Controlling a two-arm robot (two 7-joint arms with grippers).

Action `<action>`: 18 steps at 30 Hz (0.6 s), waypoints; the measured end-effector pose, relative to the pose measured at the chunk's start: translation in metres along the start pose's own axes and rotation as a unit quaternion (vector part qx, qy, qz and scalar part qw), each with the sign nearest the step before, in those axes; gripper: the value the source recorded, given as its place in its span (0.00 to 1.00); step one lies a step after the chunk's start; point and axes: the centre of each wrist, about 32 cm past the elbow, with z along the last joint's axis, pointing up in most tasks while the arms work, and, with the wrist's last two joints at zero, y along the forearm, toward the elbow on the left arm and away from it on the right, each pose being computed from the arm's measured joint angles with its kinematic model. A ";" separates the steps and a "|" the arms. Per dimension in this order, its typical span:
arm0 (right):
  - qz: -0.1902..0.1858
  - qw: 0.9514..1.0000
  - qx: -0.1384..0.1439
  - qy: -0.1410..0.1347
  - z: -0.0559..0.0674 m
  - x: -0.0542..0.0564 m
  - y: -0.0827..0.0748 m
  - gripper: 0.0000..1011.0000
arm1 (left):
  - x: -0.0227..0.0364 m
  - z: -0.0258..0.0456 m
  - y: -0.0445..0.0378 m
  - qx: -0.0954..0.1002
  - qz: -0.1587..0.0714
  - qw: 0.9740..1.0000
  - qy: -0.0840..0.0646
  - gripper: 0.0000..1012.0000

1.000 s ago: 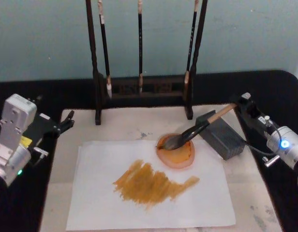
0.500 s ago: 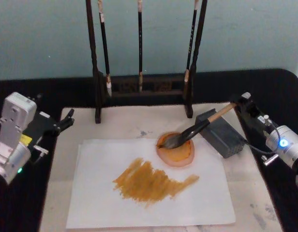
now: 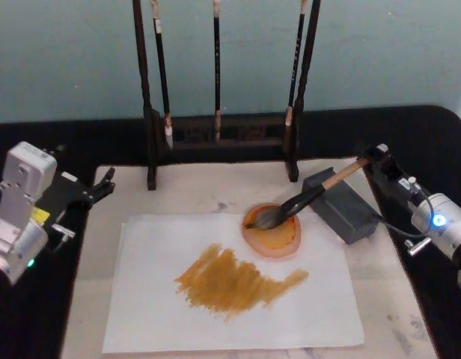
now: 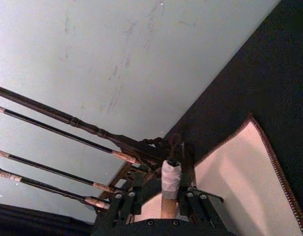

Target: Pick up the brush from the inkstone, write on the paper, then place the brush back to its original position.

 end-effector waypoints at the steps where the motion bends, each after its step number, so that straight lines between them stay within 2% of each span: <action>1: 0.000 1.000 0.000 0.000 0.000 0.000 0.000 0.39 | 0.0000 0.0000 0.0000 0.000 0.000 1.000 0.000 1.00; 4: 0.000 1.000 0.000 0.000 0.000 0.000 0.000 0.51 | 0.0000 0.0000 0.0000 0.000 0.000 1.000 0.000 1.00; 6: 0.000 1.000 0.000 0.000 0.000 0.000 0.000 0.55 | 0.0000 0.0000 0.0000 0.000 0.000 1.000 0.000 1.00; 7: 0.000 1.000 0.000 0.000 0.000 0.000 0.000 0.61 | 0.0000 0.0000 0.0000 0.000 0.000 1.000 0.000 1.00; 18: 0.001 1.000 -0.001 0.000 0.000 0.000 0.000 0.92 | 0.0000 0.0000 0.0000 0.000 0.000 1.000 0.000 1.00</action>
